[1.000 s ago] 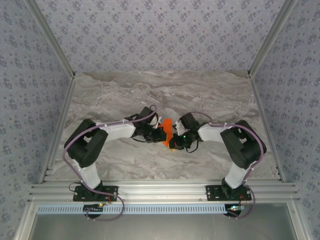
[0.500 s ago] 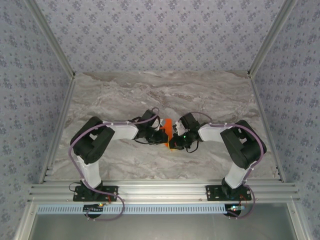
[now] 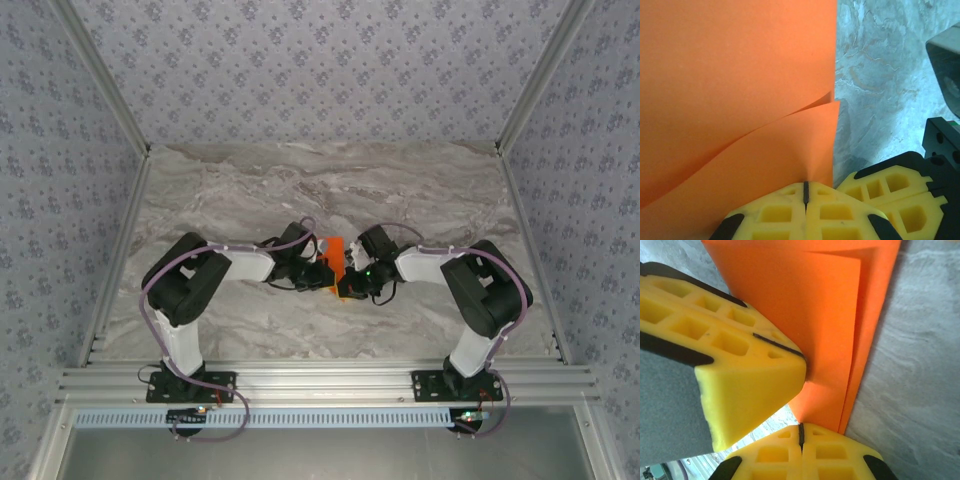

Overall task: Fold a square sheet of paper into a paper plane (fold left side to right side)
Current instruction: Third fold the triangle at the center of the table.

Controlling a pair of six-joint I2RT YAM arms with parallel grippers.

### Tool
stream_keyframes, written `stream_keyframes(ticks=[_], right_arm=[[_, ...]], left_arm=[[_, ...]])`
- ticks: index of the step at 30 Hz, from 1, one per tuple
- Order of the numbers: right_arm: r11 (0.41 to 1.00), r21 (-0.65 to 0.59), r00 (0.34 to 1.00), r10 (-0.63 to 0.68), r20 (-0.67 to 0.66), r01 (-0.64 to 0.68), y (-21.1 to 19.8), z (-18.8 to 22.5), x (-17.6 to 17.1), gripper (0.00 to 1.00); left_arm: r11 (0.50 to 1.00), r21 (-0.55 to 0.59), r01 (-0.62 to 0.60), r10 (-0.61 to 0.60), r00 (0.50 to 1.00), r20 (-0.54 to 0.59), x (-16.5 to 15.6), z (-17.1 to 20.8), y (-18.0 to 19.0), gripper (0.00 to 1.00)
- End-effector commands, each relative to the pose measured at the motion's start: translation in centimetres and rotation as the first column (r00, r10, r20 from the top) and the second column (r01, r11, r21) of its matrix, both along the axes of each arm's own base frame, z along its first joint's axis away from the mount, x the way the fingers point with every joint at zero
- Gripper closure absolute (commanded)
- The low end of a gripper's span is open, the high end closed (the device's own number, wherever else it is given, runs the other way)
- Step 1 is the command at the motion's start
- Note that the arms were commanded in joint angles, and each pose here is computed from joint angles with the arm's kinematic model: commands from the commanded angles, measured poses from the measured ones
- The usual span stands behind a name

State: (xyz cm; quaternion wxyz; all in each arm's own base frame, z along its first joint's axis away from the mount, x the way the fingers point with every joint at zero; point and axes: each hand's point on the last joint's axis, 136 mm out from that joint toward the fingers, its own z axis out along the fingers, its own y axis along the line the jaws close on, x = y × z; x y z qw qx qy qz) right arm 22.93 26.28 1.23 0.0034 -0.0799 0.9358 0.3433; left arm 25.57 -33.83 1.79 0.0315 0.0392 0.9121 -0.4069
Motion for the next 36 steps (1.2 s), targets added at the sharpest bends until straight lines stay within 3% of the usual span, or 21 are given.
stream_keyframes(ticks=[1, 15, 24, 29, 36], right_arm=[[0.942, -0.335, 0.993, -0.051, -0.108, 0.012, -6.3, -5.5, -3.4, 1.00], [0.940, -0.341, 0.993, -0.040, -0.111, 0.000, -6.5, -5.5, -3.7, 1.00], [0.951, -0.308, 0.995, -0.037, -0.098, 0.005, -5.5, -4.9, -3.0, 1.00], [0.953, -0.305, 0.995, -0.031, -0.093, 0.001, -5.1, -4.8, -2.9, 1.00], [0.959, -0.282, 0.996, -0.023, -0.084, -0.001, -4.4, -4.1, -2.6, 1.00]], left_arm=[[0.983, 0.130, -0.130, 0.136, 0.990, -0.040, 1.2, -4.1, 4.3, 0.98], [0.965, 0.176, -0.194, 0.181, 0.980, 0.084, 7.0, -2.5, 9.7, 0.97], [0.992, 0.079, -0.103, 0.083, 0.971, 0.224, 5.2, 4.8, 6.7, 0.94], [0.997, 0.068, -0.019, 0.005, 0.980, 0.201, 3.2, 4.0, 3.5, 0.94], [0.994, 0.113, 0.008, -0.025, 0.989, 0.146, 3.2, 0.8, 2.0, 0.94]])
